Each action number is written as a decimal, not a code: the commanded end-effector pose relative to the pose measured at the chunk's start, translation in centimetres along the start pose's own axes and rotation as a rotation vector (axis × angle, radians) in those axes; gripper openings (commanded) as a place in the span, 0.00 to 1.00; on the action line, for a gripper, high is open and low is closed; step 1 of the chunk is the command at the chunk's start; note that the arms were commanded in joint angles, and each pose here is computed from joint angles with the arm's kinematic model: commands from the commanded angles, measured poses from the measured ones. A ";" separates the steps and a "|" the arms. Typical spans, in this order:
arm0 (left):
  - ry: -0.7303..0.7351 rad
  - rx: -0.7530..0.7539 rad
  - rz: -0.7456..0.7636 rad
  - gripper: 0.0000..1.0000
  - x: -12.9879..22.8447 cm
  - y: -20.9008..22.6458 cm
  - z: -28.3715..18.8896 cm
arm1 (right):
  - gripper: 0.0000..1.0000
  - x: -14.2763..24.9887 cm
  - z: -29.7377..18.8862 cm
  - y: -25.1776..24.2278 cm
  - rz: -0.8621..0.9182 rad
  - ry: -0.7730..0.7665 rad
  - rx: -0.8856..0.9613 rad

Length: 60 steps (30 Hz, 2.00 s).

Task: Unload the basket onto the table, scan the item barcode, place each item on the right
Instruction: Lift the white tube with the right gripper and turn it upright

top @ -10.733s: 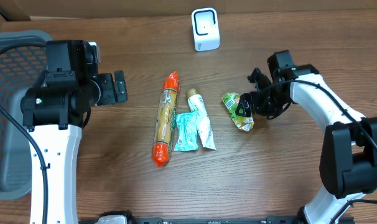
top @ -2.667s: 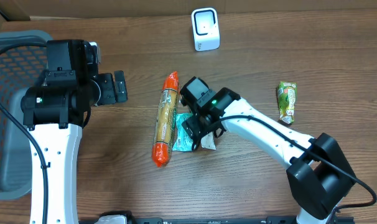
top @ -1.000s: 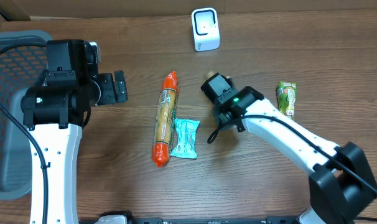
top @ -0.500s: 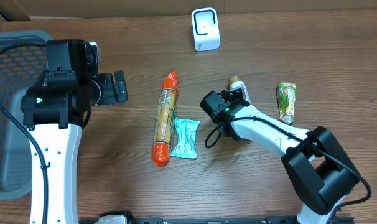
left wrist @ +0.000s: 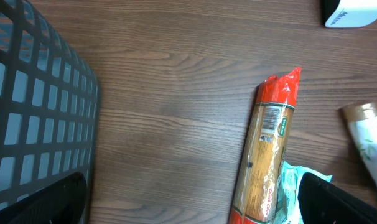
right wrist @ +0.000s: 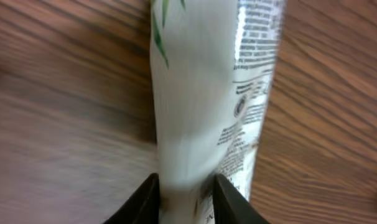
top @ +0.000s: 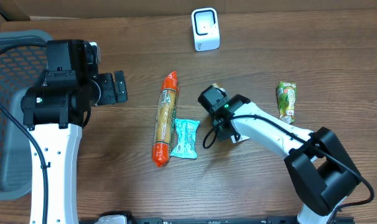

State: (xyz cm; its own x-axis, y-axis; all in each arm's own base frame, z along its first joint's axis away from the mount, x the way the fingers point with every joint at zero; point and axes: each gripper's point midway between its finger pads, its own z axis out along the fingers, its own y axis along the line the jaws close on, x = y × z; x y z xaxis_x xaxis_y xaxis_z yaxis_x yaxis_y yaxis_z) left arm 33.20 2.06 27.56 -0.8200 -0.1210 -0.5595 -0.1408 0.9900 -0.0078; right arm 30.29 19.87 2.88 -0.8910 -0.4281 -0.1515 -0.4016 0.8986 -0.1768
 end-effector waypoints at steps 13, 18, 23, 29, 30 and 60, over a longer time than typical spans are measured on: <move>-0.019 -0.003 0.027 0.99 -0.6 0.0 -0.3 | 0.86 -5.8 -8.5 -2.5 0.206 -0.139 -0.291; -0.019 -0.003 0.027 1.00 -0.6 0.0 -0.3 | 0.97 -4.1 -4.8 -0.6 0.054 -0.064 -0.350; -0.019 -0.003 0.027 1.00 -0.6 0.0 -0.3 | 1.00 -3.2 -2.0 -0.4 -0.097 -0.031 -0.349; -0.019 -0.003 0.027 1.00 -0.6 0.0 -0.3 | 0.98 -4.3 -0.6 -0.1 -0.160 -0.080 -0.551; -0.019 -0.003 0.027 1.00 -0.6 0.0 -0.3 | 0.98 -4.3 -0.2 -0.4 -0.150 -0.079 -0.571; -0.019 -0.003 0.027 1.00 -0.6 0.0 -0.3 | 0.09 -2.3 4.1 1.7 -0.023 0.055 -0.849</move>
State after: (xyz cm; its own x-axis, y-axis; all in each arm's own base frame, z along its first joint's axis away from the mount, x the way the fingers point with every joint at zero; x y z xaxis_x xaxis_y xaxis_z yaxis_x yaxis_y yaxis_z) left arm 33.20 2.06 27.56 -0.8200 -0.1210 -0.5595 -0.1408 0.9900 -0.0078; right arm 33.18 22.68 1.23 -0.8503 -0.4860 -0.2020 -0.4905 0.5925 0.6390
